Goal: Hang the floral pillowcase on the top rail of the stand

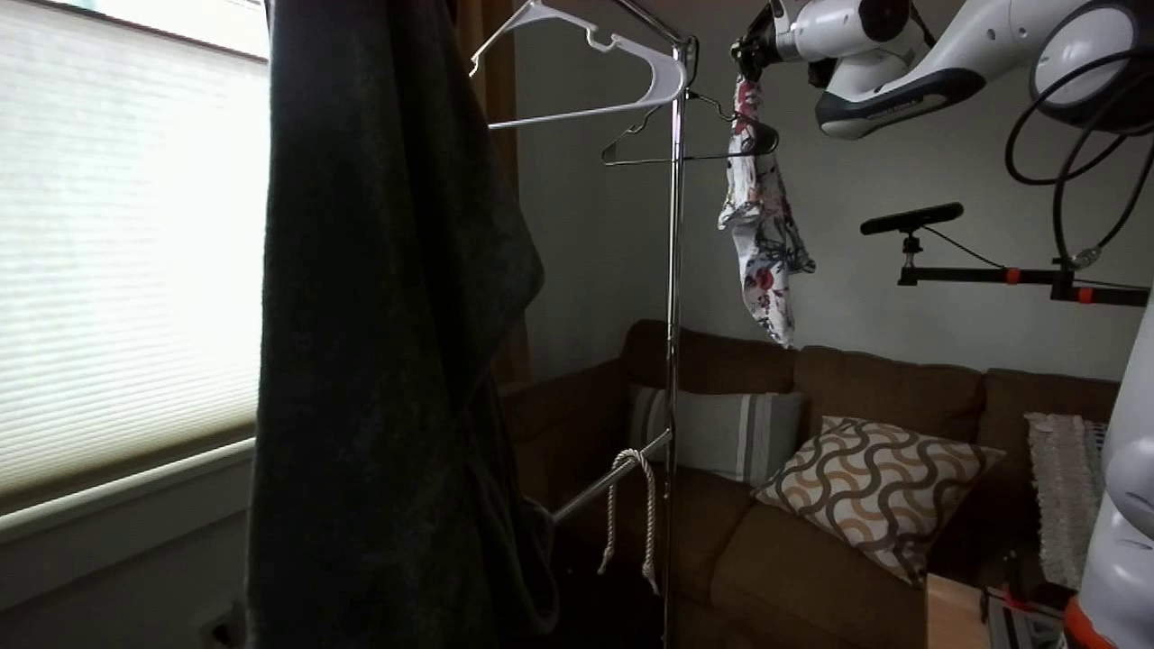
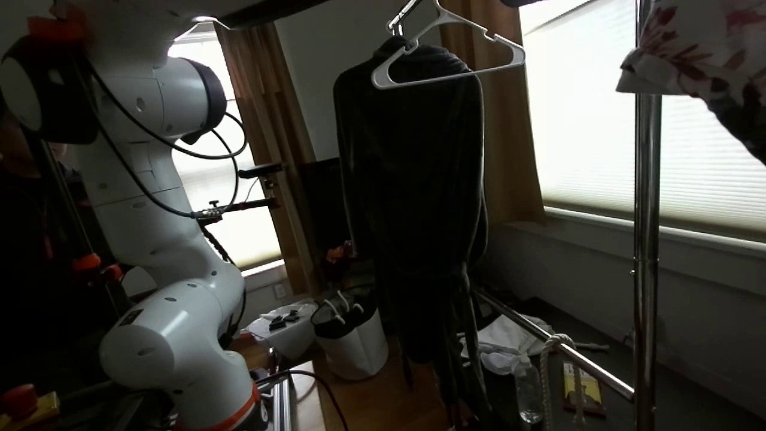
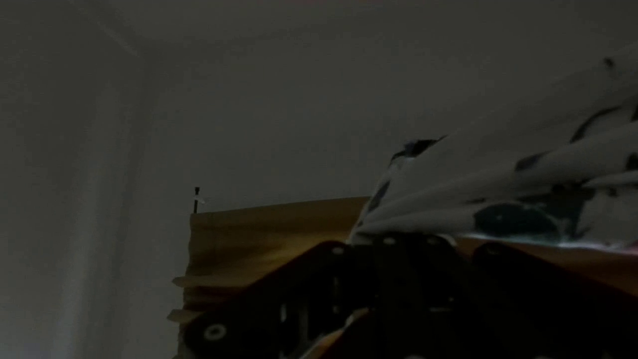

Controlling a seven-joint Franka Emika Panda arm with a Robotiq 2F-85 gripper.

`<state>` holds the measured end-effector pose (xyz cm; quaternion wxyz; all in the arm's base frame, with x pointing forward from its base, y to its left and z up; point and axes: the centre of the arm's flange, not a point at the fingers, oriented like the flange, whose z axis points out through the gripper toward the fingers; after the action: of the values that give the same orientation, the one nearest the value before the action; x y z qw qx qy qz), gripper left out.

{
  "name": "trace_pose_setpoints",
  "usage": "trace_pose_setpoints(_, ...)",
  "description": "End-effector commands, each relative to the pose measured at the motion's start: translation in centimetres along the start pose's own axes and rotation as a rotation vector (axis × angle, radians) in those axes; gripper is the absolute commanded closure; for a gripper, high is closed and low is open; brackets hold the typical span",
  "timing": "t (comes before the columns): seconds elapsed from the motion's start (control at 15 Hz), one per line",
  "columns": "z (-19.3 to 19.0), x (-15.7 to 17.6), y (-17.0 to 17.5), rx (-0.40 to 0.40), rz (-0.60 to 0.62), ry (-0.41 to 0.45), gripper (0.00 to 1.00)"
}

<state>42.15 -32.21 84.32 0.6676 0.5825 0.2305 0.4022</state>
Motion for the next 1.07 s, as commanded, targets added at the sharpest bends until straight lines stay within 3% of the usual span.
trace_pose_setpoints(0.0,3.3,-1.9,4.4,-0.078,-0.014,-0.018,0.99)
trace_pose_setpoints(0.13,4.8,-1.6,6.6,-0.082,-0.019,0.003,0.99)
trace_pose_setpoints(0.33,6.8,1.0,7.4,-0.039,-0.012,0.099,0.99)
trace_pose_setpoints(0.4,6.8,1.7,6.9,-0.046,0.023,0.104,0.99)
trace_pose_setpoints(0.47,1.9,2.5,0.8,-0.055,0.01,0.06,0.98)
trace_pose_setpoints(0.8,2.5,3.7,0.4,-0.054,0.029,0.08,0.99)
trace_pose_setpoints(1.0,3.5,5.0,3.1,-0.141,0.039,0.165,0.99)
